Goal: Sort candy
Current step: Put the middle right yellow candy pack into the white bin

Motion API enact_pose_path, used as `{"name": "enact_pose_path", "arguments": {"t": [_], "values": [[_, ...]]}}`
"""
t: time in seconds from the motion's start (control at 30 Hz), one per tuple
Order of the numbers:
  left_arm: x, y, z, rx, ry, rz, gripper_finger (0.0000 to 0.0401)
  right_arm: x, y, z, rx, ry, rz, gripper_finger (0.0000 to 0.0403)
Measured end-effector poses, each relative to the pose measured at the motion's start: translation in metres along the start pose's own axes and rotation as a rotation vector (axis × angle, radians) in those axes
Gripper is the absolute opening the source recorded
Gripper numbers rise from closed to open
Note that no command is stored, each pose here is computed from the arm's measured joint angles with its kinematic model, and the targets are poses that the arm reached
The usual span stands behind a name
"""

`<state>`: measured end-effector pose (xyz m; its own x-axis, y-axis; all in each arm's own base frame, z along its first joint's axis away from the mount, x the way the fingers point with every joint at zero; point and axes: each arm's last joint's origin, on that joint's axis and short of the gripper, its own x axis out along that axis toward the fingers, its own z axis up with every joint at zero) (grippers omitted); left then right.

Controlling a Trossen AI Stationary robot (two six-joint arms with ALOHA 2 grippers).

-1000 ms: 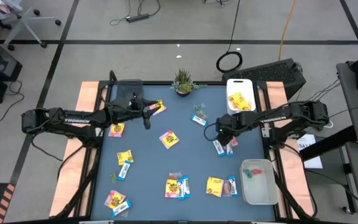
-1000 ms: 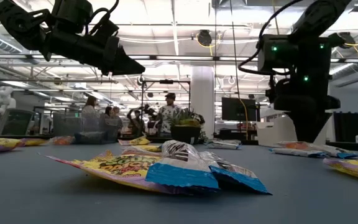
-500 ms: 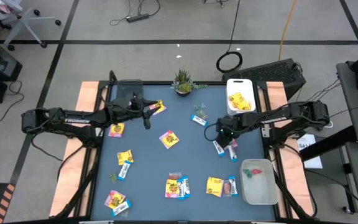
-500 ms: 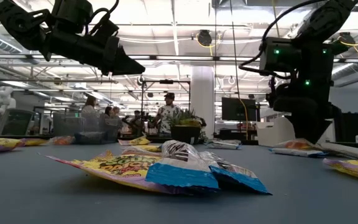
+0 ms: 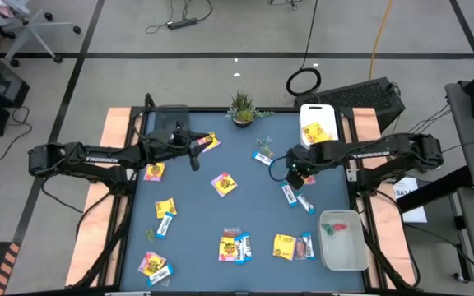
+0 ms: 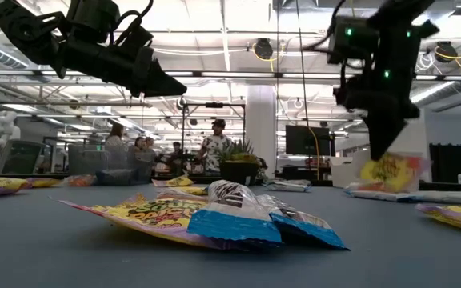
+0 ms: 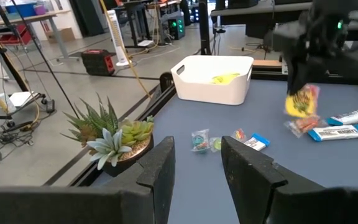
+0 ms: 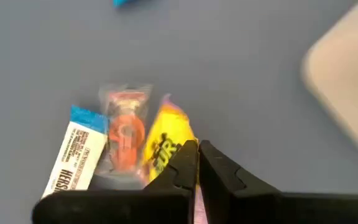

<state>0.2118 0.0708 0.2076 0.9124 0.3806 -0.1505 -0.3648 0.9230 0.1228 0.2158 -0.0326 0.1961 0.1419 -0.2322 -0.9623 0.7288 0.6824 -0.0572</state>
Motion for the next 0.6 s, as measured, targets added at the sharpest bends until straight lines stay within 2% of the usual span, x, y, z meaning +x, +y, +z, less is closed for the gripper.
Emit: {"name": "enact_pose_path", "arguments": {"t": [0.2,0.4,0.5,0.6], "values": [[0.0,0.0,0.0,0.0,0.0,0.0,0.0138,-0.037,-0.015,0.013,0.026,-0.107,-0.144,0.0003],[0.0,0.0,0.0,0.0,-0.001,0.0,0.0138,-0.068,-0.035,0.026,0.113,-0.278,-0.265,0.0001],[0.0,0.0,0.0,0.0,-0.001,0.0,0.0138,-0.075,-0.048,0.032,0.181,-0.357,-0.334,0.0001],[0.0,0.0,0.0,0.0,-0.001,0.0,0.0138,-0.075,-0.064,0.038,0.248,-0.358,-0.381,0.0001]]}}
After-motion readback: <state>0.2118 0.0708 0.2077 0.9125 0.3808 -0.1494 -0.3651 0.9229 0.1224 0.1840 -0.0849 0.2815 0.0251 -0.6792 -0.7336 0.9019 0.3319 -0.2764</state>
